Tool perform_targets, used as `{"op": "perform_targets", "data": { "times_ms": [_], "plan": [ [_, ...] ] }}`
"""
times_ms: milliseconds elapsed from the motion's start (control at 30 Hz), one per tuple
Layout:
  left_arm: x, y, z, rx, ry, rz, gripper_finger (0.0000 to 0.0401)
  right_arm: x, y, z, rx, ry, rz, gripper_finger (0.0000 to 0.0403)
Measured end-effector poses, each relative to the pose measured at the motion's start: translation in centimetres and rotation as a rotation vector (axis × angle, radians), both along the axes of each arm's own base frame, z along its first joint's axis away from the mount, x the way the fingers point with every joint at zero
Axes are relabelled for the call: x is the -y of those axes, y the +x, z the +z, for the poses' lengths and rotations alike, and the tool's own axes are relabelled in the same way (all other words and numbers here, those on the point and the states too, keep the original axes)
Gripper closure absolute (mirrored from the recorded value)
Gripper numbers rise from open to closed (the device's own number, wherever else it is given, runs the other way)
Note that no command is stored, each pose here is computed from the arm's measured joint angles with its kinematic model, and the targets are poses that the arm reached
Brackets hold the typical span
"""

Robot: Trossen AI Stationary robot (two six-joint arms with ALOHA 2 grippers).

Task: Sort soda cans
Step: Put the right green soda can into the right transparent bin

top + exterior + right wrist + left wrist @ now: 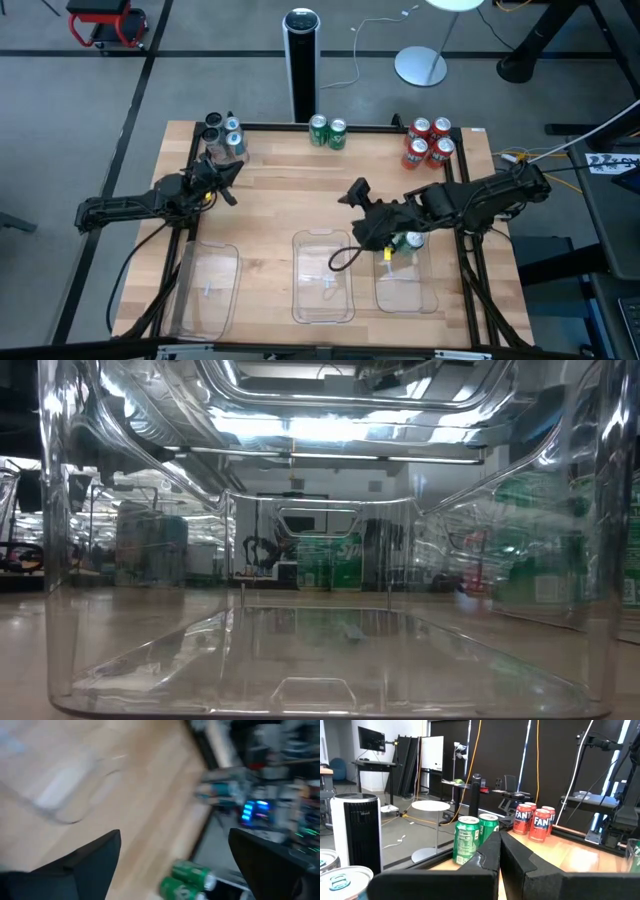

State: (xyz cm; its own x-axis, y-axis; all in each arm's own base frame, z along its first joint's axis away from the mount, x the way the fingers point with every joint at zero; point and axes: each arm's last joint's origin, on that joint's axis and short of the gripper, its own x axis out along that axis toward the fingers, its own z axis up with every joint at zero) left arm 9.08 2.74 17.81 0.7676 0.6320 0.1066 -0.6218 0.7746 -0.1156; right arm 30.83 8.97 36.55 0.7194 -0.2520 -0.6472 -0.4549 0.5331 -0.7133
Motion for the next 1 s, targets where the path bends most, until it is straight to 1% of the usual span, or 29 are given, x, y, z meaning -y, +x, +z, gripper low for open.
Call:
{"op": "perform_targets", "data": {
  "times_ms": [67,133,200,267,367,467,533,600,800,1000],
  "plan": [
    [0.0,0.0,0.0,0.004,-0.001,0.000,0.0401,0.0,0.5,0.6,0.087,-0.018,-0.027,0.0033],
    [0.0,0.0,0.0,0.006,-0.001,0.000,0.0401,0.4,0.9,0.9,0.120,-0.094,-0.047,0.0033],
    [0.0,0.0,0.0,0.011,-0.009,-0.001,0.0401,0.8,1.2,0.9,0.103,-0.165,-0.038,0.0033],
    [0.0,0.0,0.0,0.016,-0.019,-0.003,0.0401,1.6,1.3,0.9,0.101,-0.212,-0.073,0.0033],
    [0.0,0.0,0.1,0.020,-0.016,-0.002,0.0401,2.6,1.5,0.9,0.093,-0.229,-0.108,0.0033],
    [0.0,0.0,0.1,0.022,-0.008,-0.001,0.0401,3.4,1.8,0.8,0.079,-0.253,-0.113,0.0033],
    [0.0,0.0,0.3,0.030,0.005,0.001,0.0401,4.6,2.3,0.7,0.069,-0.238,-0.107,0.0033],
    [0.0,-0.1,0.4,0.043,0.007,0.001,0.0401,6.6,2.8,0.2,0.037,-0.216,-0.113,0.0033],
    [0.0,-0.1,0.4,0.034,0.016,0.002,0.0401,14.1,3.4,-0.6,-0.008,-0.166,-0.240,0.0033],
    [0.0,-0.1,0.5,0.030,0.030,0.005,0.0401,21.1,3.1,-1.5,0.026,-0.043,-0.305,0.0033]
  ]
}}
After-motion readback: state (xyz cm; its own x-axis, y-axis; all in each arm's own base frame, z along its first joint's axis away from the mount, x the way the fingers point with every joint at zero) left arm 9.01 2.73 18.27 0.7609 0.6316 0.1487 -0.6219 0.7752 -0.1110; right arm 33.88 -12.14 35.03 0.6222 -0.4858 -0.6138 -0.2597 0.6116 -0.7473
